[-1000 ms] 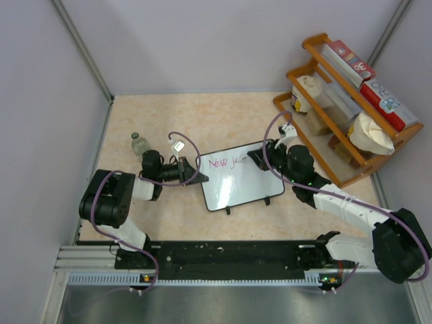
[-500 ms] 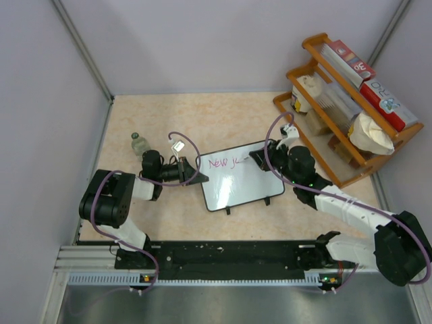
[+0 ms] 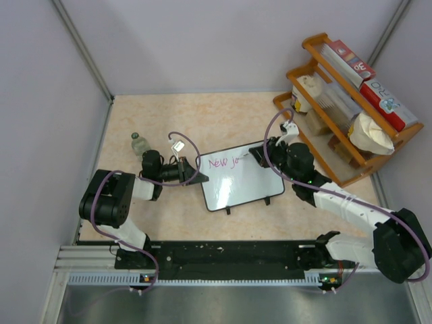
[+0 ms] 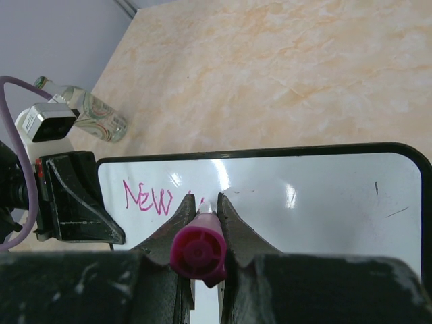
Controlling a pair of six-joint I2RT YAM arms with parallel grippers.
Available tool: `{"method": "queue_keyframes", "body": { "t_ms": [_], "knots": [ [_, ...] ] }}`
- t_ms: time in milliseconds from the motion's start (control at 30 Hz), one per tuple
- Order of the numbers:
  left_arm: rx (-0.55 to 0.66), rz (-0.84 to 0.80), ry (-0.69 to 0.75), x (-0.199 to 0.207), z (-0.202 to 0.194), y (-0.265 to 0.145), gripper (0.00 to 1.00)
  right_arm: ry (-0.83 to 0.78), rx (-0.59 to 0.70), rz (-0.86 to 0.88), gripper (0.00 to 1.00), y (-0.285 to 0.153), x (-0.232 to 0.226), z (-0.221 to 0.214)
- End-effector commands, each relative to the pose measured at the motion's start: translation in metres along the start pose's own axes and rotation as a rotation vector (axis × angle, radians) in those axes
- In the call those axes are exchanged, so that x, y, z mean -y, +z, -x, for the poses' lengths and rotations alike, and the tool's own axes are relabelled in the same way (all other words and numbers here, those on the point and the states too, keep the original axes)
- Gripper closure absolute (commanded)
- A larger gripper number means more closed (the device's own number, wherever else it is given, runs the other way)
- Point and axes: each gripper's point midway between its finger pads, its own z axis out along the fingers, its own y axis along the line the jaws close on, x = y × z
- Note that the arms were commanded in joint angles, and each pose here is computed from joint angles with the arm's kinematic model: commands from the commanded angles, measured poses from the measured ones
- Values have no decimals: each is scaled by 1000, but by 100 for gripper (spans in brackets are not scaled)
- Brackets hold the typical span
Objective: Write a sentence on the whiteboard
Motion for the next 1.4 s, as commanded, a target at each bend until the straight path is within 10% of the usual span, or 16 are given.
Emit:
{"method": "queue_keyframes", "body": {
  "t_ms": [0, 1367],
  "knots": [
    [8, 8, 9, -3, -2, 0, 100, -13, 50, -17, 100, 8, -1, 21],
    [6, 6, 7, -3, -2, 0, 100, 15, 1, -29, 100, -17, 21, -7]
  ]
}}
